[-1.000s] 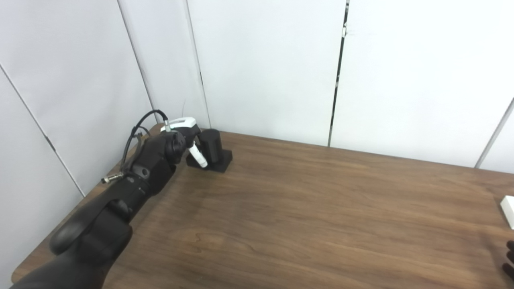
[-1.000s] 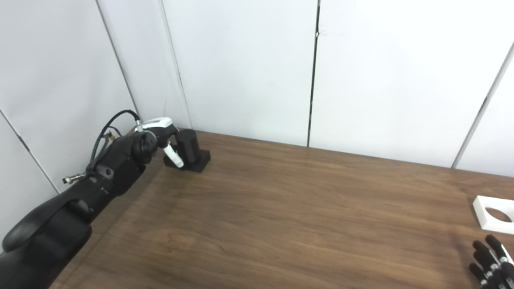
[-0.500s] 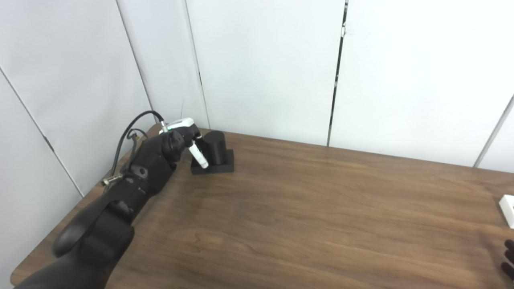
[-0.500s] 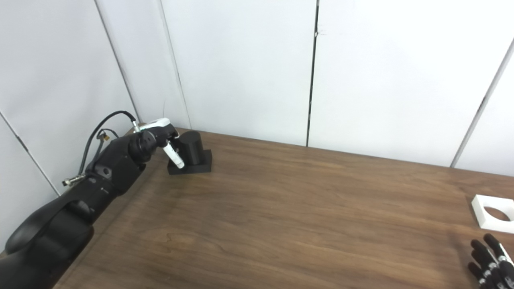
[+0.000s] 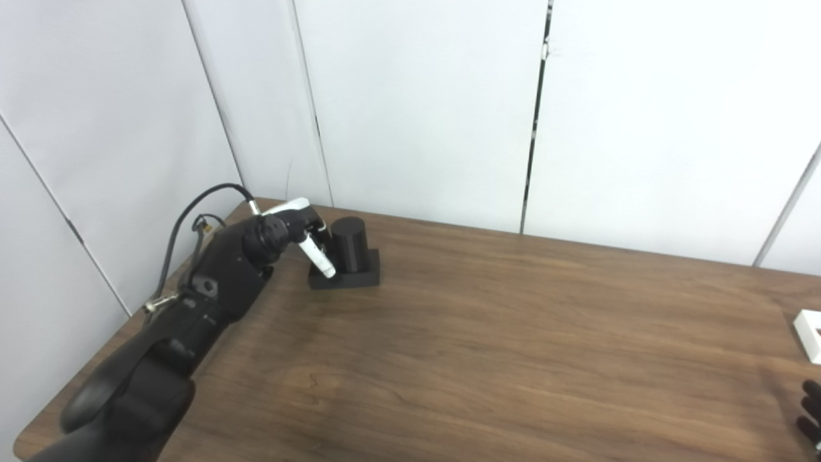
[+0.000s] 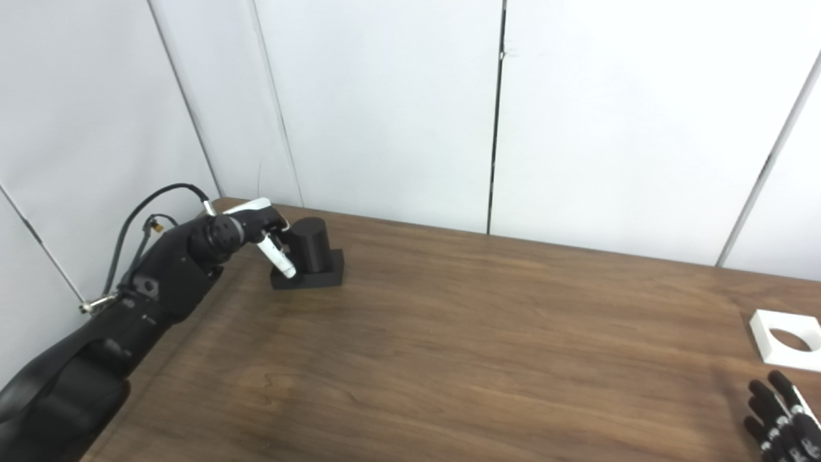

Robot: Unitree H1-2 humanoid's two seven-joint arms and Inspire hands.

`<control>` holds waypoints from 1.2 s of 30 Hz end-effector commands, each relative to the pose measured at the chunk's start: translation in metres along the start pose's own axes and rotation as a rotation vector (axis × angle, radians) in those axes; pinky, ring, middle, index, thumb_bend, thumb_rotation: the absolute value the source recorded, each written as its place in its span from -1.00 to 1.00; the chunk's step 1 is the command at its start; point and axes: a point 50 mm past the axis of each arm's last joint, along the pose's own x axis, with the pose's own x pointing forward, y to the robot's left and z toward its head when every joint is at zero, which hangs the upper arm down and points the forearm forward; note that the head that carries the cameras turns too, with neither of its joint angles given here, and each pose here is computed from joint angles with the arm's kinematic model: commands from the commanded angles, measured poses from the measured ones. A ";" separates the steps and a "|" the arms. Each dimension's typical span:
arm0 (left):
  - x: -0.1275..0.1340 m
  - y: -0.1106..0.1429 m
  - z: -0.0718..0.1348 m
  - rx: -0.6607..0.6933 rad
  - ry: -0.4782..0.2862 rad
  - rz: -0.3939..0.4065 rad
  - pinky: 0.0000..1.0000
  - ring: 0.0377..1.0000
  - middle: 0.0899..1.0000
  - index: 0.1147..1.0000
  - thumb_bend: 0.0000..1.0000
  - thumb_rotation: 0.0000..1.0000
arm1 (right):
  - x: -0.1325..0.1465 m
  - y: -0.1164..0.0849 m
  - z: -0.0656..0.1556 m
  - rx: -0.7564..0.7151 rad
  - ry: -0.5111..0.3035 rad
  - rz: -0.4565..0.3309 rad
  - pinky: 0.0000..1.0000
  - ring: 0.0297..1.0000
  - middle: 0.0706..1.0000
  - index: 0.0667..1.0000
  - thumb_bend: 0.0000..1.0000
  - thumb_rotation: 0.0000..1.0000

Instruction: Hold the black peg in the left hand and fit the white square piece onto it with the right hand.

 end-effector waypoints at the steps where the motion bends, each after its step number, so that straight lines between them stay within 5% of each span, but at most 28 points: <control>1: -0.005 0.013 -0.008 0.001 0.021 0.011 0.97 0.81 0.63 -0.16 0.04 -0.90 | 0.009 0.006 0.011 -0.010 -0.034 0.015 1.00 1.00 0.94 1.00 0.32 1.00; 13: -0.010 -0.004 -0.007 0.024 0.013 -0.023 0.84 0.76 0.61 -0.16 0.04 -0.90 | 0.010 0.009 0.008 0.004 -0.029 0.011 1.00 1.00 0.91 1.00 0.31 1.00; 26: -0.009 -0.018 -0.004 0.091 0.042 -0.110 0.98 0.87 0.72 -0.14 0.05 -0.86 | 0.011 0.006 0.014 -0.007 -0.040 -0.007 1.00 1.00 0.92 1.00 0.38 1.00; 36: -0.006 -0.028 0.000 0.116 0.047 -0.101 0.80 0.72 0.59 -0.16 0.04 -0.89 | 0.013 0.001 0.019 -0.020 -0.051 -0.005 1.00 1.00 0.92 1.00 0.35 1.00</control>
